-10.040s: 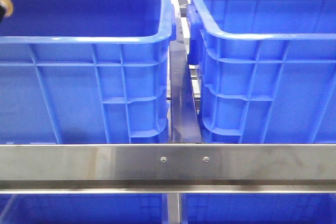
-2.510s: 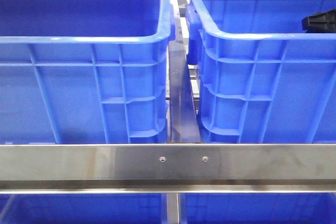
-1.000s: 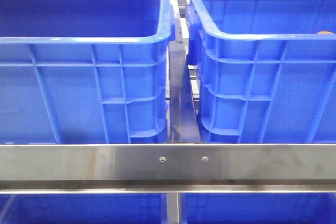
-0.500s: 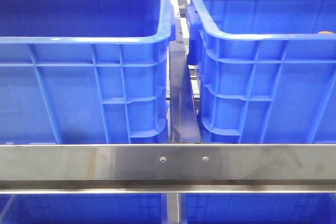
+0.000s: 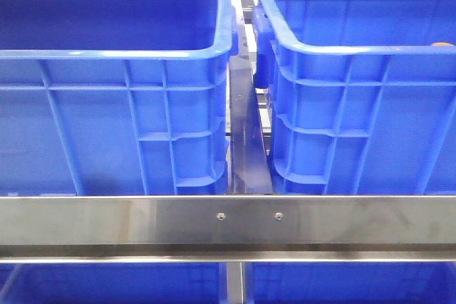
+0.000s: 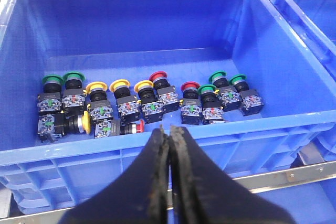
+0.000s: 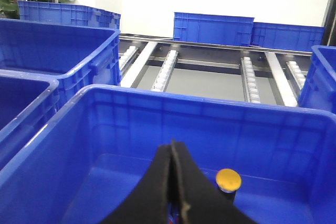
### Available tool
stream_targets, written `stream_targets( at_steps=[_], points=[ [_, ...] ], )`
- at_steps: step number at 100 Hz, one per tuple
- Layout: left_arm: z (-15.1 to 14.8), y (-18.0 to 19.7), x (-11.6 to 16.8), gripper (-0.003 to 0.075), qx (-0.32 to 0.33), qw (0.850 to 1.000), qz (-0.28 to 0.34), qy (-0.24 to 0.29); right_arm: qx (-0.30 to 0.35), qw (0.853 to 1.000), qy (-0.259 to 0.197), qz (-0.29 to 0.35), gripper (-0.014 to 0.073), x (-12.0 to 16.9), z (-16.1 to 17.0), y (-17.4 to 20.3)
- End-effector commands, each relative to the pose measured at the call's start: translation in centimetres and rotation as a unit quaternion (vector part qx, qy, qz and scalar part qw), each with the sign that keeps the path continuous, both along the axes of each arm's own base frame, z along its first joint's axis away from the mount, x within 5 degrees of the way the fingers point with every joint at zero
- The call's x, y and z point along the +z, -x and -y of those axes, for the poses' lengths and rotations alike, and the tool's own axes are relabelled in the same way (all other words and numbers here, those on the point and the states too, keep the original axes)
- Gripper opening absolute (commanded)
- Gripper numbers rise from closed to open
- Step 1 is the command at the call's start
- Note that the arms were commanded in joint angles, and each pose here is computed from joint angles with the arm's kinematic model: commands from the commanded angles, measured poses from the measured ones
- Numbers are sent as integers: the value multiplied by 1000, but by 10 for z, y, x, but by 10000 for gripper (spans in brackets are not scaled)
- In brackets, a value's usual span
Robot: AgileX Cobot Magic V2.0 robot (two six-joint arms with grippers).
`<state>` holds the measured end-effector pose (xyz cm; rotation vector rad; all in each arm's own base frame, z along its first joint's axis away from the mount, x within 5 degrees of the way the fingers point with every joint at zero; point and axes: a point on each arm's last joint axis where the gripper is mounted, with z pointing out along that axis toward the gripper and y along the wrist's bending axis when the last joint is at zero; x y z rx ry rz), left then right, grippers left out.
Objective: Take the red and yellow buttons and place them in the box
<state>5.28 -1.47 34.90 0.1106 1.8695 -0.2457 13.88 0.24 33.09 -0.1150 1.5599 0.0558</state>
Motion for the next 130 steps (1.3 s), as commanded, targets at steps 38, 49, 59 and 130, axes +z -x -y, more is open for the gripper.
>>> stream_targets(
  at_steps=[38,49,59,130],
  points=[
    [0,-1,14,-19,4,999,42,15,11,999,-42,29,-68,13,-2,2],
    [-1,-2,17,-19,9,998,63,10,11,999,-42,29,-68,13,-2,2],
    [-3,-3,17,-19,16,996,82,-2,11,999,-42,29,-68,13,-2,2],
    [-11,3,-112,-19,79,971,223,-21,11,999,-42,29,-68,13,-2,2]
  ],
)
